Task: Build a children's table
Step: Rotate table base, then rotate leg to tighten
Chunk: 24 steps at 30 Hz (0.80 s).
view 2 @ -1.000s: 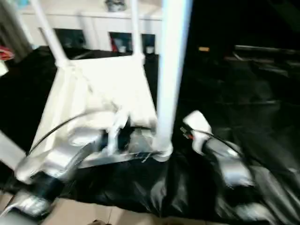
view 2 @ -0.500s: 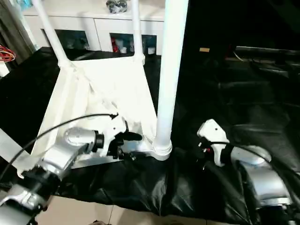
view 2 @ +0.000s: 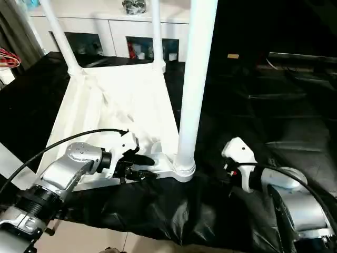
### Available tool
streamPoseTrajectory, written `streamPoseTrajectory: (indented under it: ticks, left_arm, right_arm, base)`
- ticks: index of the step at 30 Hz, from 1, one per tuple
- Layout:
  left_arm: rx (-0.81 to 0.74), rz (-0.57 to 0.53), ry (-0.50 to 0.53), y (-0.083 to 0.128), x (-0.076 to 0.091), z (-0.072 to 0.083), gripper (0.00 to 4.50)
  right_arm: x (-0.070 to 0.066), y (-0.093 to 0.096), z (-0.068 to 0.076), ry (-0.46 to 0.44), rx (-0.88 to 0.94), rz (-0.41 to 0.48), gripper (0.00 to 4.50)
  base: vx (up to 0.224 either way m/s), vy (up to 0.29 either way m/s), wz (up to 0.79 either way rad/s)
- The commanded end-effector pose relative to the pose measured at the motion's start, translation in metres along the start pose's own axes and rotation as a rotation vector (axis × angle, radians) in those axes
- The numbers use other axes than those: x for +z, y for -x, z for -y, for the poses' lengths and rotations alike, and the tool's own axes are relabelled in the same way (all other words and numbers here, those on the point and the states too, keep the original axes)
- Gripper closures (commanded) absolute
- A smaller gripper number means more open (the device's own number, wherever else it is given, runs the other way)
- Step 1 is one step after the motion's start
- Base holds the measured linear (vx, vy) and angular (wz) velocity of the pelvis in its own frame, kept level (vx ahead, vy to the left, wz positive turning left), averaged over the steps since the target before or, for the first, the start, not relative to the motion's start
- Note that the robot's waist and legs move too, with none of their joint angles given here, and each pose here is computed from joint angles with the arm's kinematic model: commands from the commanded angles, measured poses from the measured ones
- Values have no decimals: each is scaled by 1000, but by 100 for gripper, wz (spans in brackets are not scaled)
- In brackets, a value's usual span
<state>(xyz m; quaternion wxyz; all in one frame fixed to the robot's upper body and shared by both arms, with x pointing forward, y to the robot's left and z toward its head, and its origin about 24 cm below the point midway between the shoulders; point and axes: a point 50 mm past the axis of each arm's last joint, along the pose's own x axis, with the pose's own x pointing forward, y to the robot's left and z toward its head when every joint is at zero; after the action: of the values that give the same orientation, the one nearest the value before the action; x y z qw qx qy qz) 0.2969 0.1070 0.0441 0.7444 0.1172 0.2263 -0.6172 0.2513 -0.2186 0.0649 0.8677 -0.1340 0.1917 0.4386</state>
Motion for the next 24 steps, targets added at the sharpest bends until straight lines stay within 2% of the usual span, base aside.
streamPoseTrajectory:
  ticks: [1, 4, 7, 11, 12, 14, 19, 20, 22, 24]
  left_arm:
    - [-5, -61, 28, 2, -13, 1, 278]
    - [-23, -77, 29, 1, -15, 2, 282]
    - [-32, -99, 22, -1, -18, 3, 319]
    - [-54, -118, 25, -1, -19, 4, 340]
    - [-51, -119, 26, 0, -19, 3, 363]
    - [-49, -117, 28, 1, -19, 3, 378]
    - [-103, -82, 32, 2, -15, 6, 414]
    - [-116, -79, 27, 2, -15, 7, 414]
    - [-136, -72, 28, 2, -15, 8, 446]
    - [-111, -66, 33, 0, -14, 6, 450]
  right_arm:
    - [4, 0, -2, 11, 13, 2, 0]
    - [4, 0, -3, 5, 17, 4, 0]
    - [5, -3, -5, 1, 25, 9, 0]
    - [8, -8, -9, -6, 47, 31, 0]
    - [9, -11, -10, -8, 53, 37, 0]
    - [9, -13, -10, -7, 61, 37, 0]
    - [11, -31, -15, 1, 120, 40, 0]
    - [11, -33, -15, 2, 119, 44, 0]
    - [14, -39, -13, 8, 106, 58, 0]
    - [15, -46, -9, 8, 89, 61, 0]
  base:
    - [0, 0, 0]
    - [0, 0, 0]
    - [0, 0, 0]
    - [0, 0, 0]
    - [0, 0, 0]
    - [0, 0, 0]
    - [0, 0, 0]
    - [0, 0, 0]
    - [0, 0, 0]
    - [0, 0, 0]
